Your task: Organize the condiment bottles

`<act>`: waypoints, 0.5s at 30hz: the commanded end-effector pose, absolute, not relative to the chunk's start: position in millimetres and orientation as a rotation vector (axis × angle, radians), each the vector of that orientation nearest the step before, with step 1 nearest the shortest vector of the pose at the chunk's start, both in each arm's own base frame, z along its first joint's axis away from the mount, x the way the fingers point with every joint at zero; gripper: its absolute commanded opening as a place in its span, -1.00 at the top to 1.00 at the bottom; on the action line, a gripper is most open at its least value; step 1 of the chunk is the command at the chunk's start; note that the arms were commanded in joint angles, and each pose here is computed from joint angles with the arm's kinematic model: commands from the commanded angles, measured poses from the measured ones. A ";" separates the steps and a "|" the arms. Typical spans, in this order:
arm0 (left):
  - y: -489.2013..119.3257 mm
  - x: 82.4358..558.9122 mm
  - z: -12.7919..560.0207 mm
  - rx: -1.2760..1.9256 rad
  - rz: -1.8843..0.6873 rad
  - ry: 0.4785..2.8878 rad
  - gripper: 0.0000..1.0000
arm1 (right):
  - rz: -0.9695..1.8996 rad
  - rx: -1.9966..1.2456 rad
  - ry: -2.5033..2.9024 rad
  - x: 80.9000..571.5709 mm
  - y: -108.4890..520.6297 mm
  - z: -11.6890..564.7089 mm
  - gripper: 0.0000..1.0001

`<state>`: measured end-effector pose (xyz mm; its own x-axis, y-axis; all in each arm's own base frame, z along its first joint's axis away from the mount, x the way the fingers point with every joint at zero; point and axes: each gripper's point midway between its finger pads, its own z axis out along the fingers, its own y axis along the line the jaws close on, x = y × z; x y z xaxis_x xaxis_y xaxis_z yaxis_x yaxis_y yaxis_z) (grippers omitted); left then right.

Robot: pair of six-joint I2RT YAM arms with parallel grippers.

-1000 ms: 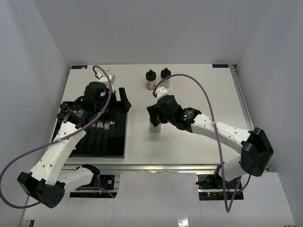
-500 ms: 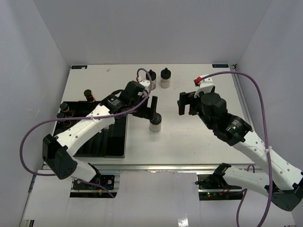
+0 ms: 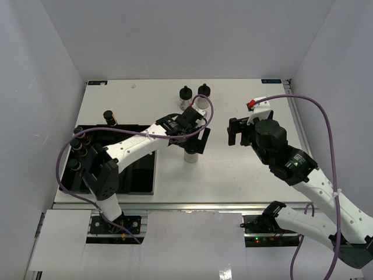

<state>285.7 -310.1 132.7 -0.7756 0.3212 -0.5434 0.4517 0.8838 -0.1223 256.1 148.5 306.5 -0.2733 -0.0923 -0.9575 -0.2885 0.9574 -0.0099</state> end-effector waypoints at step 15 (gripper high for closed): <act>-309.2 315.1 123.7 0.431 -0.179 2.508 -0.78 | 0.146 -0.236 1.747 251.4 124.7 331.3 -0.91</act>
<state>304.3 -306.4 112.0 -0.7941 0.2925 -0.5327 0.3686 0.9288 -0.0395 247.2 127.9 321.3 -0.2143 -0.0910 -0.9725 -0.2602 0.9650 -0.0330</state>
